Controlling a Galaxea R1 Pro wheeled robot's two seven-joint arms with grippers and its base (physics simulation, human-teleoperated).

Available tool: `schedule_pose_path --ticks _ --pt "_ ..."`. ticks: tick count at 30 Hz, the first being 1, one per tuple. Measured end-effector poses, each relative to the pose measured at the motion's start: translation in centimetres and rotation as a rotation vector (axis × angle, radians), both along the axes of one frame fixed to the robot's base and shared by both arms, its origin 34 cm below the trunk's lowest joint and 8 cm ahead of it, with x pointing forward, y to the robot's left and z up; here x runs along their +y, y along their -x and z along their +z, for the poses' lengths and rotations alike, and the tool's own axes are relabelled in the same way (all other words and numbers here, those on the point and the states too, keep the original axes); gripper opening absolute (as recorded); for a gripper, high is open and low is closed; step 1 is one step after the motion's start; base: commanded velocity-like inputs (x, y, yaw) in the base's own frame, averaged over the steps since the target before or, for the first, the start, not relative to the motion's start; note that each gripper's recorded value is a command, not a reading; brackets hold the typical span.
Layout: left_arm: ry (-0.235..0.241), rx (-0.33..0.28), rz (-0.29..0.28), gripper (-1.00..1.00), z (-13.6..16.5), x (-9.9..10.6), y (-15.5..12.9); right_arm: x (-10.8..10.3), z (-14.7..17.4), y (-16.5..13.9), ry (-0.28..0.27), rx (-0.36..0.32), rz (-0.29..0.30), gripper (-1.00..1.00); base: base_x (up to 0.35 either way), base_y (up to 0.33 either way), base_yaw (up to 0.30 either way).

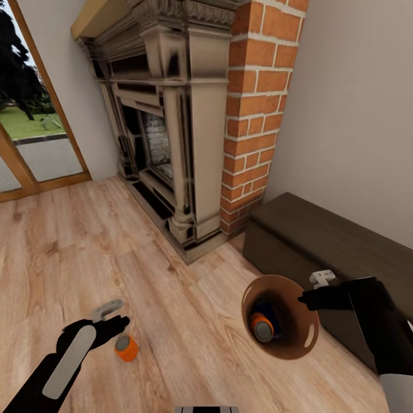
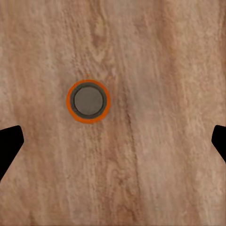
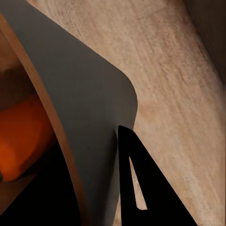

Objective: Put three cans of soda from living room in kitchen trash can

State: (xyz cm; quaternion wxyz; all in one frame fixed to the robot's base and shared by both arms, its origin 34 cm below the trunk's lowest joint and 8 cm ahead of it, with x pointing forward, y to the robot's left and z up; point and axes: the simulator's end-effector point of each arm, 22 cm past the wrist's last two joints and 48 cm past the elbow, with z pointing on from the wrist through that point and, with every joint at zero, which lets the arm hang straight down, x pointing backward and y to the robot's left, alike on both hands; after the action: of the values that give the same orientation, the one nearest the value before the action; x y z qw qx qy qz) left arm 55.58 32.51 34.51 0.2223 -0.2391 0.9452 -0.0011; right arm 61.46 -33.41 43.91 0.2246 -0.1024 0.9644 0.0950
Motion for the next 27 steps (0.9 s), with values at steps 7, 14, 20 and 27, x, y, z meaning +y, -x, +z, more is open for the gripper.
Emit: schedule_pose_path --ticks 7,14,20,27 --pt "0.032 0.043 0.011 1.0 -2.1 -0.8 0.6 0.5 -0.1 0.0 -0.009 0.003 0.005 -1.0 0.161 0.0 0.0" --pt "0.055 0.068 0.023 1.0 -3.2 -1.8 -0.2 0.6 -0.1 0.0 -0.011 0.003 0.006 -1.0 0.027 0.007 0.0" --pt "0.052 0.093 0.027 1.0 -4.0 -1.7 0.3 0.7 0.0 0.0 -0.013 0.003 0.006 -1.0 0.232 0.163 0.0" --pt "0.018 0.148 0.037 1.0 -7.1 -0.1 2.7 0.6 0.0 0.0 -0.011 0.002 0.005 -1.0 0.107 0.074 0.0"
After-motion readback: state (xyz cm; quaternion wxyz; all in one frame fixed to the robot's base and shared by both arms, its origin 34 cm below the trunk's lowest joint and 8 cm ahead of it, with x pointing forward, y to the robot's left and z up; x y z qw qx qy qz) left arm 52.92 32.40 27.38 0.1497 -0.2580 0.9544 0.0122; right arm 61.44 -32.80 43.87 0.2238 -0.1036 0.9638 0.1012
